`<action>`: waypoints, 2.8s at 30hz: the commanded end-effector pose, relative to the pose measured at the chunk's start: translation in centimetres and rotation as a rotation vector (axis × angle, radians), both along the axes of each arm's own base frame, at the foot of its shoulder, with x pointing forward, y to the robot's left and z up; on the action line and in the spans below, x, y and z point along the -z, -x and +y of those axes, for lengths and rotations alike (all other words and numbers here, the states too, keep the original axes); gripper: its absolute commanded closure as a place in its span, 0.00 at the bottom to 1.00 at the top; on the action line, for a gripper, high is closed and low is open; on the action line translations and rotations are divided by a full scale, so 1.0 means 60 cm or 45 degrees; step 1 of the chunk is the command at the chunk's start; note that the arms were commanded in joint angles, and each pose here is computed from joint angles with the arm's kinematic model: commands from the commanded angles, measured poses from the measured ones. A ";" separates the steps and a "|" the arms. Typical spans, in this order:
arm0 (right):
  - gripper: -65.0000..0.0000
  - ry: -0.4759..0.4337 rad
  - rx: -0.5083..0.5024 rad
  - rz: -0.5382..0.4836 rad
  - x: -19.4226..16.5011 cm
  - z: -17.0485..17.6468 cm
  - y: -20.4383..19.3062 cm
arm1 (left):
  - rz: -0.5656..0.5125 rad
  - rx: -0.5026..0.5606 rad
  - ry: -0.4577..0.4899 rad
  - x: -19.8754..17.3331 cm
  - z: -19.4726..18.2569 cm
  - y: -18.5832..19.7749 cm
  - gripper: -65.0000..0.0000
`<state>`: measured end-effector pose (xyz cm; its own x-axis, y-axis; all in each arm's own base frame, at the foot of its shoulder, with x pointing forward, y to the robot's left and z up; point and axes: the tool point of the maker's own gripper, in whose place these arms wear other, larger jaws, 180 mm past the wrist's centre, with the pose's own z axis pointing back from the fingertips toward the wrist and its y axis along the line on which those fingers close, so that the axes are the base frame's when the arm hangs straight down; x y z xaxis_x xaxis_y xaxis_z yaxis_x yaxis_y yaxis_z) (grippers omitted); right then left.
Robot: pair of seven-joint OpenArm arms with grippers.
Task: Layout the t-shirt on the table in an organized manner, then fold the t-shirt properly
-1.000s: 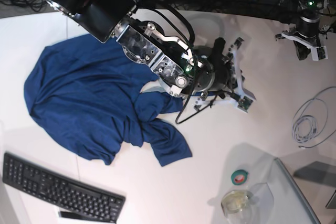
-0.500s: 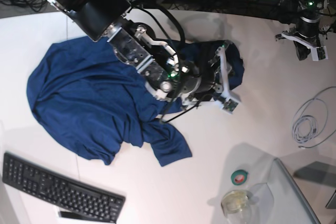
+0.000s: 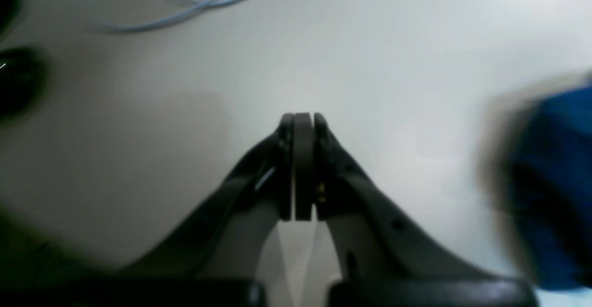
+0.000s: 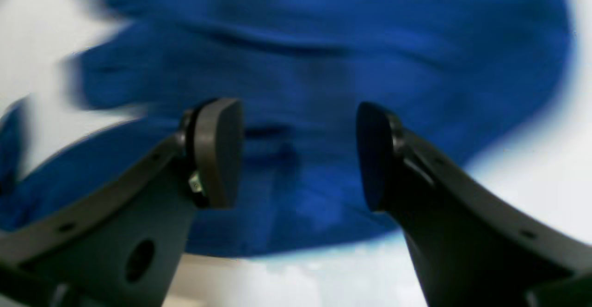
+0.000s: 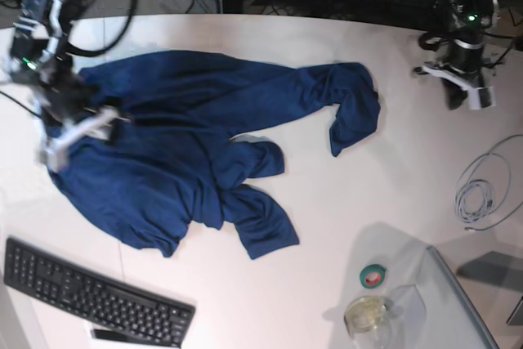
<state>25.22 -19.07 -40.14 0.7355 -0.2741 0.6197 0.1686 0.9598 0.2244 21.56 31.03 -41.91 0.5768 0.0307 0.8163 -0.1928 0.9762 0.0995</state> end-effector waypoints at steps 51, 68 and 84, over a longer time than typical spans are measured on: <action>1.00 0.078 0.677 0.159 0.052 -0.316 0.144 | -0.157 0.714 0.232 -0.029 -0.376 -0.151 0.53; 0.88 0.180 0.270 0.005 -0.009 -0.259 0.072 | -0.005 0.823 0.316 0.053 -0.505 -0.205 0.81; 0.26 0.181 -0.395 -0.149 -0.051 -0.010 -0.065 | 0.031 0.574 0.257 0.078 -0.361 -0.222 1.00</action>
